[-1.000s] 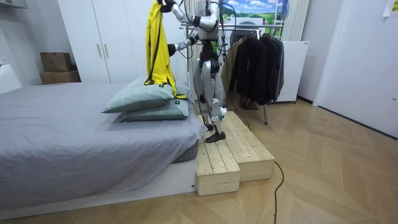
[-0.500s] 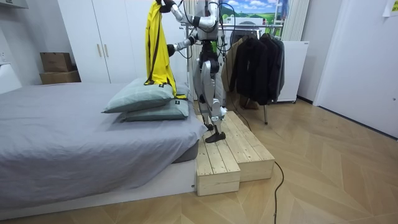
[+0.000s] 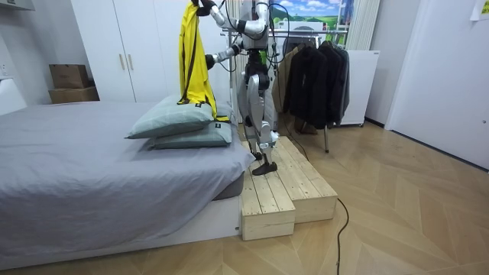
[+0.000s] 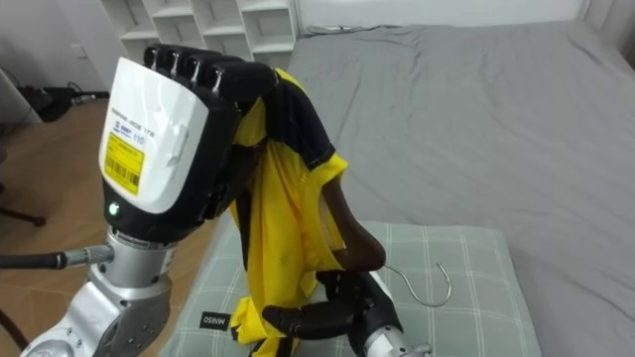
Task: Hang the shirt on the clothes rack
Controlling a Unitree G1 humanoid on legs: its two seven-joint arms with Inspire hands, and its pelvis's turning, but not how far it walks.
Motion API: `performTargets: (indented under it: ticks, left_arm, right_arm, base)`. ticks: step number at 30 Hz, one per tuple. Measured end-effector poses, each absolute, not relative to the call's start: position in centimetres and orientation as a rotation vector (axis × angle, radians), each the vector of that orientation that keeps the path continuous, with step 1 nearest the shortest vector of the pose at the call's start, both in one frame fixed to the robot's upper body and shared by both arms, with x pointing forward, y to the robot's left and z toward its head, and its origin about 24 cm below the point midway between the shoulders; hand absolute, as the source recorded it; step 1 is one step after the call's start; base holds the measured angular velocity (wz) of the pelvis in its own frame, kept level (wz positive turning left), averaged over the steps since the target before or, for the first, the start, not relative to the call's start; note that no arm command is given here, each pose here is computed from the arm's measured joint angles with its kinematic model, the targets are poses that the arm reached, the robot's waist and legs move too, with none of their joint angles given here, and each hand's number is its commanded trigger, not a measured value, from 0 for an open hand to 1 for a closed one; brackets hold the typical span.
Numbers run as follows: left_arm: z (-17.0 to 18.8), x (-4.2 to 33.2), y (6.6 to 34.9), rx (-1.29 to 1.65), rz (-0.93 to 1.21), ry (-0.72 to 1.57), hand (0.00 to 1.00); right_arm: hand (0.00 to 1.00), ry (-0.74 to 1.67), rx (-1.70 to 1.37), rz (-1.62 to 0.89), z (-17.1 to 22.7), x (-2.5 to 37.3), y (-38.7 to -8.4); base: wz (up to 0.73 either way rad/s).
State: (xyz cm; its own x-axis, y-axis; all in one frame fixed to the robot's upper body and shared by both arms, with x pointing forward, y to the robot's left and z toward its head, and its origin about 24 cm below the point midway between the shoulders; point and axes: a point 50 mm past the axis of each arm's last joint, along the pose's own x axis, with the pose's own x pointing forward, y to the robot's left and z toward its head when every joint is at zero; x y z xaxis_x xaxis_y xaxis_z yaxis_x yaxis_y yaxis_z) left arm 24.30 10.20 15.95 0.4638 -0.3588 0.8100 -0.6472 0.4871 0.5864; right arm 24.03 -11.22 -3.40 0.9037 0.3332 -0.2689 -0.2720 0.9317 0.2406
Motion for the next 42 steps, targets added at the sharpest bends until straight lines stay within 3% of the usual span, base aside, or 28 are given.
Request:
performTargets:
  ticks: [12,30,31,32,34,42]
  left_arm:
    - [15.7,24.4,10.4,1.145,0.221,-1.134,1.0]
    - [15.5,24.6,10.7,1.151,0.222,-1.117,1.0]
    - [15.5,24.6,10.7,1.151,0.222,-1.117,1.0]
    - [15.5,24.6,10.7,1.151,0.222,-1.118,1.0]
    - [15.4,24.7,10.7,1.15,0.223,-1.117,1.0]
    - [15.6,24.6,10.9,1.131,0.257,-1.133,1.0]
  right_arm:
    - [0.0,0.253,0.184,0.156,-2.5,25.1,-13.8]
    - [0.0,0.208,0.241,0.079,-1.6,25.5,-14.3]
    - [0.23,0.209,0.244,0.079,-1.6,25.5,-14.3]
    - [0.77,0.209,0.248,0.077,-1.6,25.5,-14.3]
    - [1.0,0.209,0.252,0.076,-1.6,25.5,-14.2]
    - [1.0,0.176,0.275,0.072,-0.7,25.8,-14.1]
  base:
    - [0.0]
    - [0.0]
    - [0.0]
    - [0.0]
    - [0.0]
    - [0.0]
